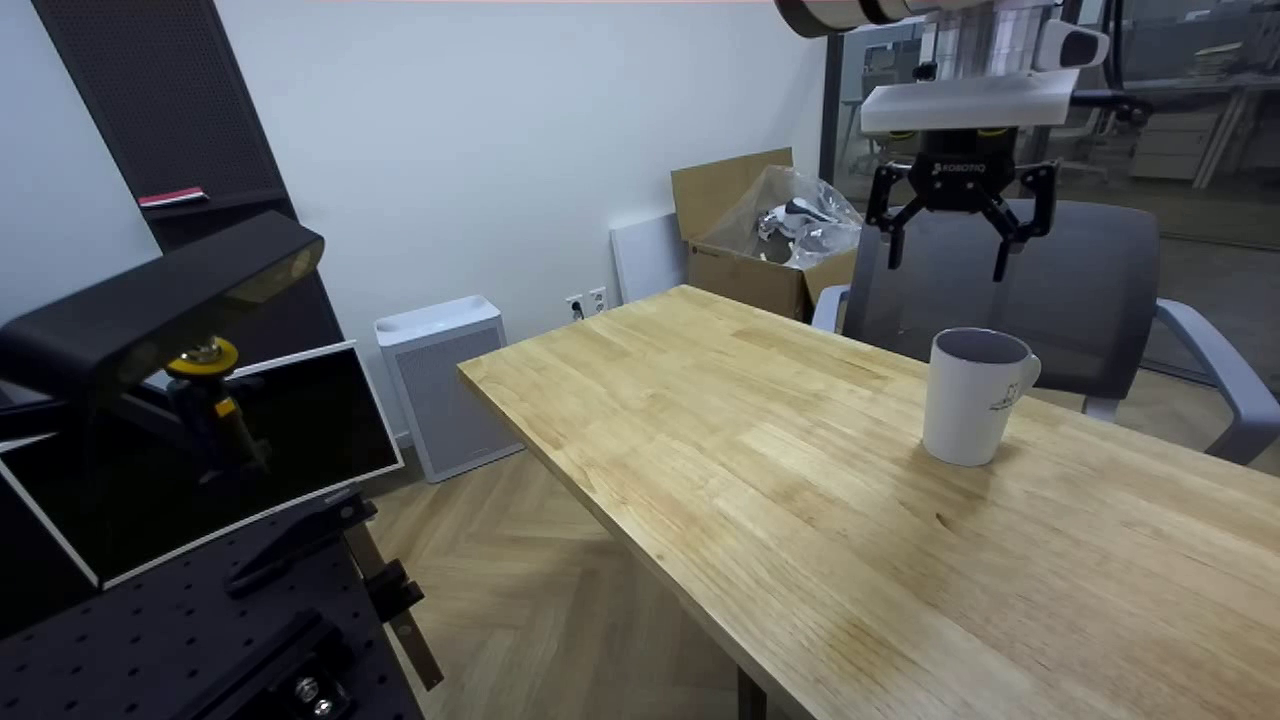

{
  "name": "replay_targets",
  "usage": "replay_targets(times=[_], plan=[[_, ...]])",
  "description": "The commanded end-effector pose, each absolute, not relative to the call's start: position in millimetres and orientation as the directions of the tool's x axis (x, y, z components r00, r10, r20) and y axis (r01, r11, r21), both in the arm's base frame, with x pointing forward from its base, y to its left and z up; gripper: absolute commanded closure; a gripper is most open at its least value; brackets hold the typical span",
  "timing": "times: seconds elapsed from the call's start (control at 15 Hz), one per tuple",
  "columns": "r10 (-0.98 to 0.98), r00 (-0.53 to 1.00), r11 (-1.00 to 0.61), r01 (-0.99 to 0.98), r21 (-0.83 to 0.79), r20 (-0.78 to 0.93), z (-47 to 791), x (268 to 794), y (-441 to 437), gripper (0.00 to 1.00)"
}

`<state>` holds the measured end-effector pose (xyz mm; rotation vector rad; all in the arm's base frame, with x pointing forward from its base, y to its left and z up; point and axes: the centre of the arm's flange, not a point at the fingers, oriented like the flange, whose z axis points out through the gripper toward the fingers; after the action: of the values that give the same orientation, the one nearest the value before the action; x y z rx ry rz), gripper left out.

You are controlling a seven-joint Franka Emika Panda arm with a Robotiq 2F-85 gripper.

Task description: Move the cup backwards

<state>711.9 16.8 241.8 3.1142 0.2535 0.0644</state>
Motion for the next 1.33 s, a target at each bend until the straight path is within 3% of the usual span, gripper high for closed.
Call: replay_targets(times=[0.0,0.53,1.27], plan=[[0.162,0.986,-0.987,0.161,0.020,0.040,241.8,712.0,16.8,0.00],[0.158,0.987,-0.987,0.158,0.017,-0.029,207.6,714.7,18.8,0.00],[0.201,0.980,-0.977,0.200,0.071,0.005,162.6,708.7,20.0,0.00]])
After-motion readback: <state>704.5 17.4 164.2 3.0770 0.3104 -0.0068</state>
